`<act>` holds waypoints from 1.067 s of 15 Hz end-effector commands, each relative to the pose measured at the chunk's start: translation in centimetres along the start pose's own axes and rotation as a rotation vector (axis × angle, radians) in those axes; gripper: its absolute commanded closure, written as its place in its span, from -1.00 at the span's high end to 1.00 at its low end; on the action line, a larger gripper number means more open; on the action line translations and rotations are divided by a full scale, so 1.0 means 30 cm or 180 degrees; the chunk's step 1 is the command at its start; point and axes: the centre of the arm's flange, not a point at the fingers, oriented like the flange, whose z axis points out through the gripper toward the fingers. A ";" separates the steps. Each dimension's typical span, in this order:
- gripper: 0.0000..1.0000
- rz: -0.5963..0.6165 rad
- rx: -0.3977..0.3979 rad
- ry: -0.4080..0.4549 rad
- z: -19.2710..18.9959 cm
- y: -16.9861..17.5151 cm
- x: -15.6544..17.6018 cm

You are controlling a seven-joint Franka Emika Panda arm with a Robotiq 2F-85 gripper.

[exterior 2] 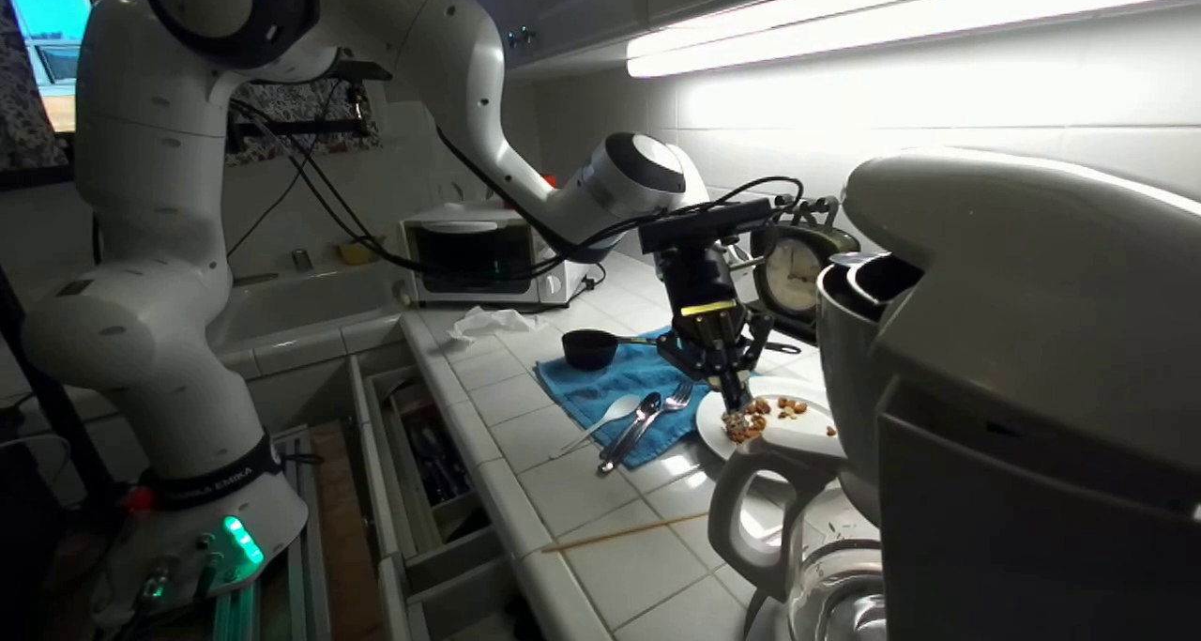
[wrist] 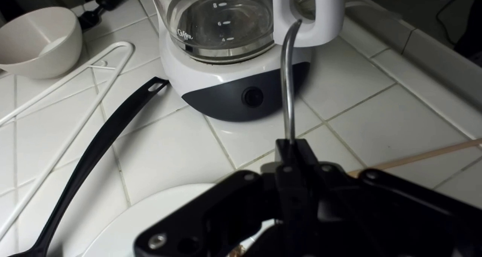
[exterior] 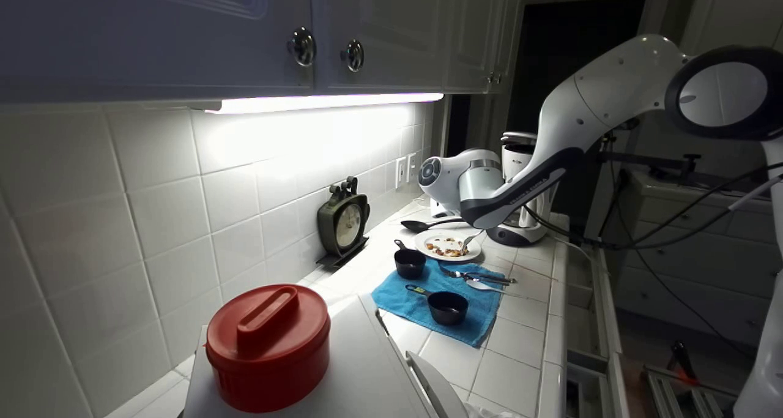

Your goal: Use on of the forks to stir the contents on the white plate

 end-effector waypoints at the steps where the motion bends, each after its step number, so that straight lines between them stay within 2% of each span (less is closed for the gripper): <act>1: -0.92 0.0095 0.0007 0.0027 -0.003 -0.006 0.006; 9: -0.92 0.0293 0.0008 -0.0014 0.008 0.012 -0.079; 16: -0.93 0.0266 0.0100 -0.0004 0.077 0.012 -0.019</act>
